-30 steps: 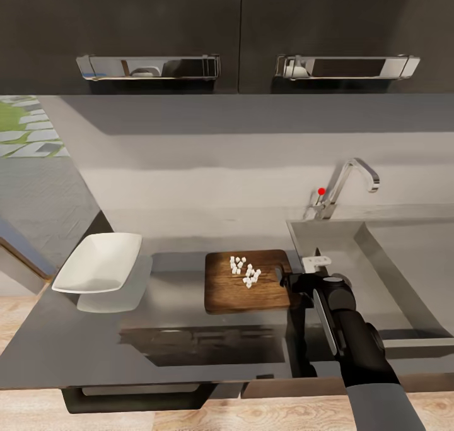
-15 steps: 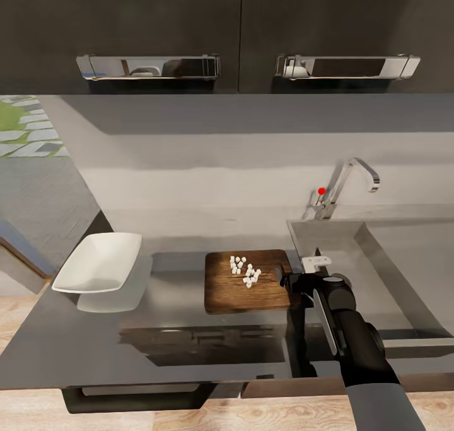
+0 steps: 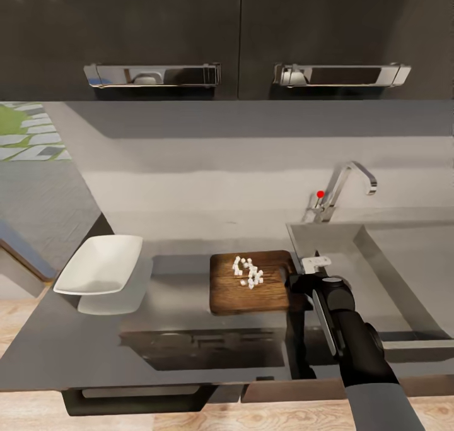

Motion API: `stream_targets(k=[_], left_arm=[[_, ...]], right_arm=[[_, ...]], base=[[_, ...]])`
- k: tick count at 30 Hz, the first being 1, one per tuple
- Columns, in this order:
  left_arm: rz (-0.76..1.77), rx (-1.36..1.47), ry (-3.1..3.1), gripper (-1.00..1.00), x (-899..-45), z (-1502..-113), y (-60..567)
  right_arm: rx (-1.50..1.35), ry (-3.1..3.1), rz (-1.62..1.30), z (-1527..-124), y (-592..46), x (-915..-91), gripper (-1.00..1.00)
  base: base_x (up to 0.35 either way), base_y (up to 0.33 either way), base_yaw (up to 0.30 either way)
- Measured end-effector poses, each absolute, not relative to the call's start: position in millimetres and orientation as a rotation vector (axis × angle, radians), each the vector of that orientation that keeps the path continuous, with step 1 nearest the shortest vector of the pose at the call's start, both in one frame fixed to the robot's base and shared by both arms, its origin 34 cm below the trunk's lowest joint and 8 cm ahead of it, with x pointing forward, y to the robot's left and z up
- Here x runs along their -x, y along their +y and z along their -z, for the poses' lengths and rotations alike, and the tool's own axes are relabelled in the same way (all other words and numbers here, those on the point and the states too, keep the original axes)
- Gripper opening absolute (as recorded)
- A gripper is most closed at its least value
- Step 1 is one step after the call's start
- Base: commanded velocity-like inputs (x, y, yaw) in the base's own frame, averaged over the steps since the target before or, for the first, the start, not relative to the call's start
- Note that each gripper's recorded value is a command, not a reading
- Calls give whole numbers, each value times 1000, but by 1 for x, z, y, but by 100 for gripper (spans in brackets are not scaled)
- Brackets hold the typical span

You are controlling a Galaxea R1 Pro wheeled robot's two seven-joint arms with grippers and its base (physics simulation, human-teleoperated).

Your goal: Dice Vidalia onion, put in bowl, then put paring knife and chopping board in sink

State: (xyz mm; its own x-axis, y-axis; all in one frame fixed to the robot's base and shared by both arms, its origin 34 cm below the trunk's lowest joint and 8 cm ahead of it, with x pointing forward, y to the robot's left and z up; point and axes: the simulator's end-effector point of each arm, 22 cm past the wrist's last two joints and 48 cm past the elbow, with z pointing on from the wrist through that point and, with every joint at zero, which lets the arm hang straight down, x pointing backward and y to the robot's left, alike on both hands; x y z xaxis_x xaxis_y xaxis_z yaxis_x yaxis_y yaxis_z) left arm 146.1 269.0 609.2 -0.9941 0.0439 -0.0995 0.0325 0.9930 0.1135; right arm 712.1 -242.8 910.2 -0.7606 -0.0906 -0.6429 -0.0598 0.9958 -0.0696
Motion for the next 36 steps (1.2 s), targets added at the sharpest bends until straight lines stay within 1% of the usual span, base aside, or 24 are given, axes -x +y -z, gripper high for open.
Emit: stream_targets(k=[36], left_arm=[[-169,-53,2978,100,-168,-612,269]], right_arm=[[101,2380,63,-945,-243,-716,-100]], base=[[0,0,0]])
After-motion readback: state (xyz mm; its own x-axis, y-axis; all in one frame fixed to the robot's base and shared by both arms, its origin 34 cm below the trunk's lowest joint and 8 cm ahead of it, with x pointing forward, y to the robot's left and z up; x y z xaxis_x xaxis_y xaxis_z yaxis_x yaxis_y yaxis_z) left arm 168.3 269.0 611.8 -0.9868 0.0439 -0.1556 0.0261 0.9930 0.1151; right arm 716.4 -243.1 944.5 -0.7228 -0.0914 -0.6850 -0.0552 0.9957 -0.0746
